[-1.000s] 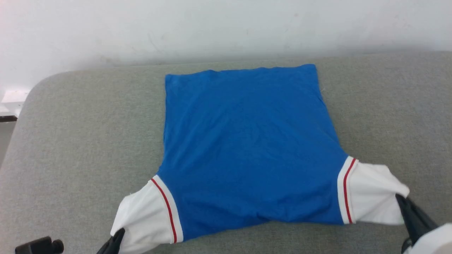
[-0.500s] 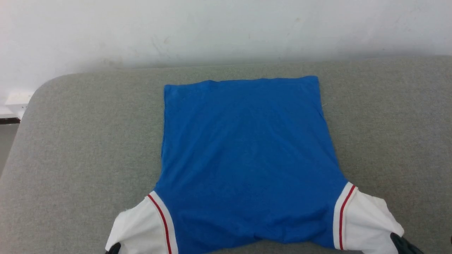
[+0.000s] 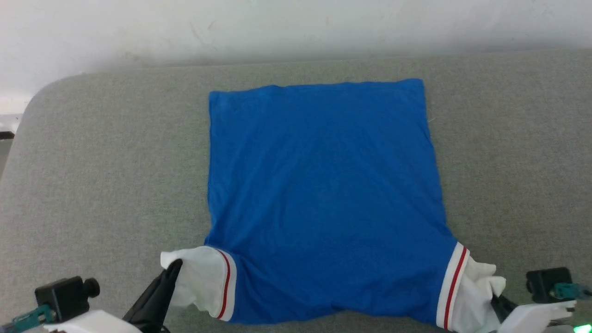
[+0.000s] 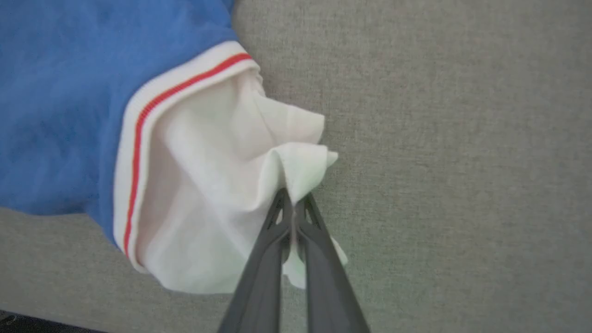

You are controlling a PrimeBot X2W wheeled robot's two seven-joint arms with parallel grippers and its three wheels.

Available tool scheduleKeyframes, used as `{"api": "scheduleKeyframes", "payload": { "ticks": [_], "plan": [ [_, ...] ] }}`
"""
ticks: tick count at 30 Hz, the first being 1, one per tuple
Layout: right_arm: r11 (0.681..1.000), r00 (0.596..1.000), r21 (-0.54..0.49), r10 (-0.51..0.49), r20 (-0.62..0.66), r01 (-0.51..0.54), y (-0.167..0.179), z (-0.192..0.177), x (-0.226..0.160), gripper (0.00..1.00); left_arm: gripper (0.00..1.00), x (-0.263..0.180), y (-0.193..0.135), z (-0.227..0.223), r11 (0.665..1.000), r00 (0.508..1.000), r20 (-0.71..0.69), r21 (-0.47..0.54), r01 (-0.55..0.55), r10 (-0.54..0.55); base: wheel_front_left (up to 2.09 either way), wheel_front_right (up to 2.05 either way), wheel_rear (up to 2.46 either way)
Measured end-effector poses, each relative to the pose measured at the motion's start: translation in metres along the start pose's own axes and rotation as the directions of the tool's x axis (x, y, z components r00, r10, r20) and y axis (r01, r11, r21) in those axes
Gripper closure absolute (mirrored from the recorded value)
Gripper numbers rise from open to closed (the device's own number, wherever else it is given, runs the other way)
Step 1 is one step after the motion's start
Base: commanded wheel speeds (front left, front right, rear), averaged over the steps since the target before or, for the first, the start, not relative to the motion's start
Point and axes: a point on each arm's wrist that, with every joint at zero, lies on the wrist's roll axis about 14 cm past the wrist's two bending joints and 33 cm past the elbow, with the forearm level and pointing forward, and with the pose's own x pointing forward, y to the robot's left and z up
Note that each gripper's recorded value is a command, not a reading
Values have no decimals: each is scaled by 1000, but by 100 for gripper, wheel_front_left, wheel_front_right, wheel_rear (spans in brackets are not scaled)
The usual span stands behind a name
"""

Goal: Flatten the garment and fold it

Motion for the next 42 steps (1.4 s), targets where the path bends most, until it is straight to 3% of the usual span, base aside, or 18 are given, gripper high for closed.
{"api": "scheduleKeyframes", "payload": {
  "ticks": [4,9,10,12,13,18,22,28,35,42],
  "plan": [
    [999,993,-35,27,-113,-31,7,-30,23,100,100,7,1,0,1000,1000,-4,9,-1,1,0,0,0],
    [998,992,-45,43,-117,-49,10,-35,41,100,100,8,6,-1,1000,1000,-7,7,-16,16,0,0,0],
    [998,992,-36,46,-113,-51,11,-35,42,95,100,8,6,-1,1000,1000,-4,7,-16,17,0,0,0],
    [998,993,-25,50,-109,-53,10,-35,43,22,100,7,6,0,1000,1000,-1,7,-17,17,0,0,0],
    [998,993,-25,49,-105,-52,9,-32,42,0,100,7,6,0,1000,1000,0,7,-17,17,0,0,0],
    [998,998,21,57,-29,-57,3,8,34,0,100,4,4,2,1000,1000,14,15,-13,13,0,0,0],
    [1000,993,-15,29,113,-27,-12,68,12,0,100,5,5,10,1000,998,53,21,-18,16,0,0,0],
    [997,935,-73,-4,355,33,-19,168,1,0,100,11,8,8,999,998,48,19,-28,27,0,0,0],
    [991,856,-130,50,515,20,9,275,28,0,100,30,11,5,1000,1000,23,18,-20,19,0,0,0],
    [986,896,-148,0,444,74,4,322,96,0,100,58,15,3,1000,1000,-3,29,3,-3,0,0,0]
  ]
}}
